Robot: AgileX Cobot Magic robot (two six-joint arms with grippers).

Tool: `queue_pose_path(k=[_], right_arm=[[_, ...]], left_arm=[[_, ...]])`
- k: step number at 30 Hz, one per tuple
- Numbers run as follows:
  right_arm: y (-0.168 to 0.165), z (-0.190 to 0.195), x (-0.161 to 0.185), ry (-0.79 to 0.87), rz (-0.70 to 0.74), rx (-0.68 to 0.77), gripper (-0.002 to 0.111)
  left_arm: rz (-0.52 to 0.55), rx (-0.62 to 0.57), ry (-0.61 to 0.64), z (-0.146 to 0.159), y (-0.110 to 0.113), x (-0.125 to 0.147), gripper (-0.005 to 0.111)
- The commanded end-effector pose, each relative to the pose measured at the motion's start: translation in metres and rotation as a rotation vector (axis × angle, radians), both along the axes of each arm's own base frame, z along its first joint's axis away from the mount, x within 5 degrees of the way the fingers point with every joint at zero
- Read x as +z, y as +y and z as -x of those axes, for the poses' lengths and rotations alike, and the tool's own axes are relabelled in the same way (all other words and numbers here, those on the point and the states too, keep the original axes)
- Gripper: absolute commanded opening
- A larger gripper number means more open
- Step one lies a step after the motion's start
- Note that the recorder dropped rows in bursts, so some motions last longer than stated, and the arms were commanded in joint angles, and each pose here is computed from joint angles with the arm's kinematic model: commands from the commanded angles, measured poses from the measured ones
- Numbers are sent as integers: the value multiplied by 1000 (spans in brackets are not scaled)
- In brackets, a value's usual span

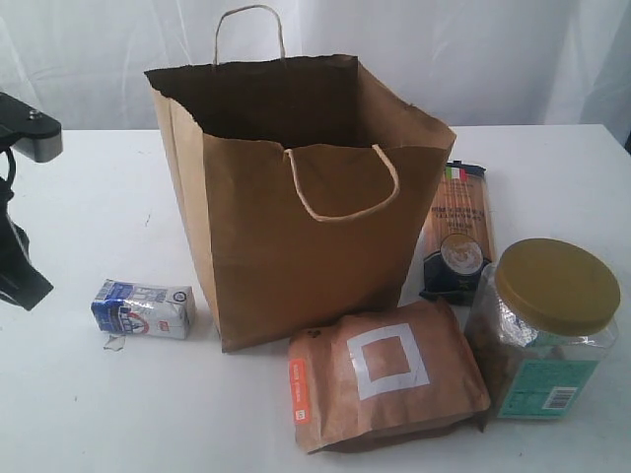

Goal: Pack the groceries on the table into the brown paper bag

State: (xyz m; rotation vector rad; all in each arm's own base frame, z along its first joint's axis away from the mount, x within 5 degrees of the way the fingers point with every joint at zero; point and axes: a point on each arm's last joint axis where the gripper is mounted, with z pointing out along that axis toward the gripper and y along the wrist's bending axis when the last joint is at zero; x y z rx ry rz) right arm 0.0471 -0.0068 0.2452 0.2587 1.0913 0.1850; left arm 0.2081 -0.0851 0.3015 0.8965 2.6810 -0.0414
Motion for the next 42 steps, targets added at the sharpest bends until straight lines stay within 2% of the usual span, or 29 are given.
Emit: queue_pose_path(k=[1, 5, 7, 10, 16, 19, 22, 26, 27, 28, 33, 42], right_arm=[[-1, 8, 12, -178, -119, 52, 0], [-1, 5, 7, -147, -354, 178, 0], [0, 2, 3, -91, -380, 190, 0], [4, -2, 1, 87, -251, 145, 0], [-3, 1, 23, 435, -30, -8, 0], [5, -8, 25, 643, 72, 82, 2], [18, -19, 27, 734, 166, 242, 18], [23, -33, 22, 804, 213, 299, 59], [24, -35, 20, 832, 218, 302, 68], [24, -37, 18, 857, 221, 306, 71], [25, -40, 14, 904, 209, 324, 72], [31, -37, 10, 944, 185, 398, 72]], left_arm=[[55, 15, 24, 4, -3, 1, 2], [113, -25, -10, 1, -9, 3, 0], [160, -53, -40, -1, -13, 5, 0], [225, -90, -82, -3, -20, 6, 0], [307, -148, -104, -1, -27, -5, 0], [339, -174, -115, 0, -30, -14, 0], [366, -163, -121, 2, -31, -26, 0], [395, -155, -136, 10, -29, -39, 0], [412, -155, -150, 14, -28, -41, 0], [428, -151, -166, 17, -28, -41, 0], [494, -78, -276, 36, -18, -45, 0], [540, -64, -367, 70, -3, -42, 0]])
